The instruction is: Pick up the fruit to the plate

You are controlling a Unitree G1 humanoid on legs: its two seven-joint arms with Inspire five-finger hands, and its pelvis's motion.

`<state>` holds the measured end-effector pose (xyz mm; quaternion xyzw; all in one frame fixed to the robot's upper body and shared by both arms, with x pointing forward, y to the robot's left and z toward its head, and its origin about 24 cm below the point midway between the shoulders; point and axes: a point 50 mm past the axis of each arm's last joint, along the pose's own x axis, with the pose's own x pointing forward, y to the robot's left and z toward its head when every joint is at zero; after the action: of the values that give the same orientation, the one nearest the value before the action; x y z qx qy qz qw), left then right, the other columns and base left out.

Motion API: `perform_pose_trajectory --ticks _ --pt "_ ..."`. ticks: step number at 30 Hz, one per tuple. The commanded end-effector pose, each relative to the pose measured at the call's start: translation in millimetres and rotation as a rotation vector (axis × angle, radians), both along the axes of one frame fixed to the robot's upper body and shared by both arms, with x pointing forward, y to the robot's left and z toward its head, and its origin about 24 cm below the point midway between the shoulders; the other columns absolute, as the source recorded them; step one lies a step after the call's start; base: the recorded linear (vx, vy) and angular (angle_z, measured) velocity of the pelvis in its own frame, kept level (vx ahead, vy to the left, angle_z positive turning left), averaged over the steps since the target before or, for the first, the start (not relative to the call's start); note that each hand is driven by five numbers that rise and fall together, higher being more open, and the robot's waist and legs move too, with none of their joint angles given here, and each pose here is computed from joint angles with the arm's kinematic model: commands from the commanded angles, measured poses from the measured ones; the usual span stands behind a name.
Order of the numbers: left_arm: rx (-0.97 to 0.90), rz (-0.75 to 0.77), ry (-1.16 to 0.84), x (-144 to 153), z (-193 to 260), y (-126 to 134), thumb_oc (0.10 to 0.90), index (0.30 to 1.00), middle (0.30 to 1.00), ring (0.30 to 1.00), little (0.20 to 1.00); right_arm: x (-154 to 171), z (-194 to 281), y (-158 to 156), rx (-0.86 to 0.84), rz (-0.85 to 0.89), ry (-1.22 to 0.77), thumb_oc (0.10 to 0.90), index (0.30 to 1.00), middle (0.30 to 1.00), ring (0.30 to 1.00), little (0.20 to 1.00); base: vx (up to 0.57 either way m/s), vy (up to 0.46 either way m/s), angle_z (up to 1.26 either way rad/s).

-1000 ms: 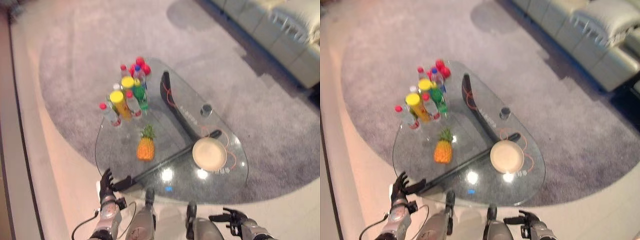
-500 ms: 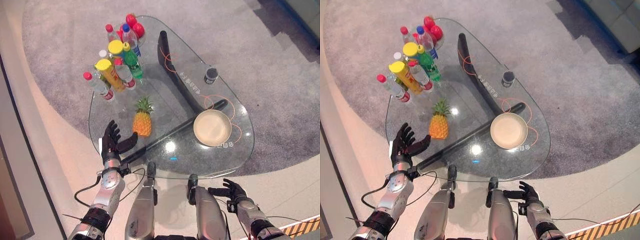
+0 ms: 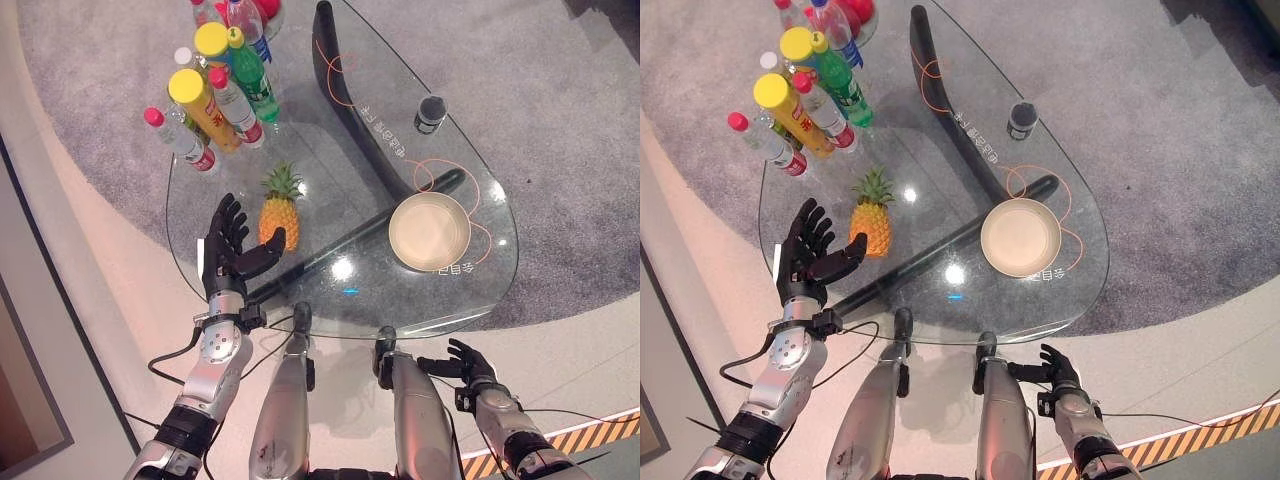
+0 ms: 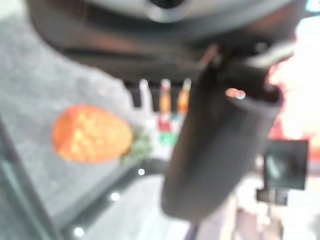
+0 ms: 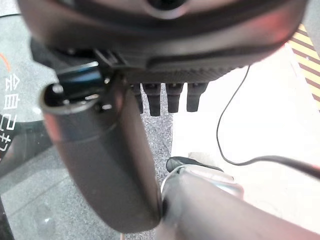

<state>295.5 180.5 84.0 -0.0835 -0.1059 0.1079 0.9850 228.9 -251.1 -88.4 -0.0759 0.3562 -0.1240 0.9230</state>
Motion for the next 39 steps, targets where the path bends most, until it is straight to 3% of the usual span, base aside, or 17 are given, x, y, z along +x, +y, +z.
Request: perform_pose_trajectory --ticks 1,9,15,39 --pt "0.1 0.026 -0.212 6.8 46.0 5.0 0.8 0.9 0.9 0.9 0.9 -45.5 -29.5 3.9 -0.037 0.038 0.195 0.8 0.9 0.9 0.9 0.9 0.03 0.02 -0.03" --pt "0.248 0.194 -0.135 28.3 35.8 33.1 0.8 0.9 0.9 0.9 0.9 -38.4 -25.6 7.5 -0.038 0.075 0.184 0.8 0.9 0.9 0.9 0.9 0.0 0.018 -0.02" --pt "0.217 0.248 -0.125 36.8 40.5 45.7 0.8 0.9 0.9 0.9 0.9 -38.8 -25.5 7.6 -0.003 0.058 0.175 0.8 0.9 0.9 0.9 0.9 0.0 0.02 -0.03" --pt "0.271 0.236 -0.115 53.1 48.6 36.8 0.8 0.9 0.9 0.9 0.9 -23.5 -16.6 17.7 0.047 0.08 0.113 0.8 0.9 0.9 0.9 0.9 0.0 0.0 0.0"
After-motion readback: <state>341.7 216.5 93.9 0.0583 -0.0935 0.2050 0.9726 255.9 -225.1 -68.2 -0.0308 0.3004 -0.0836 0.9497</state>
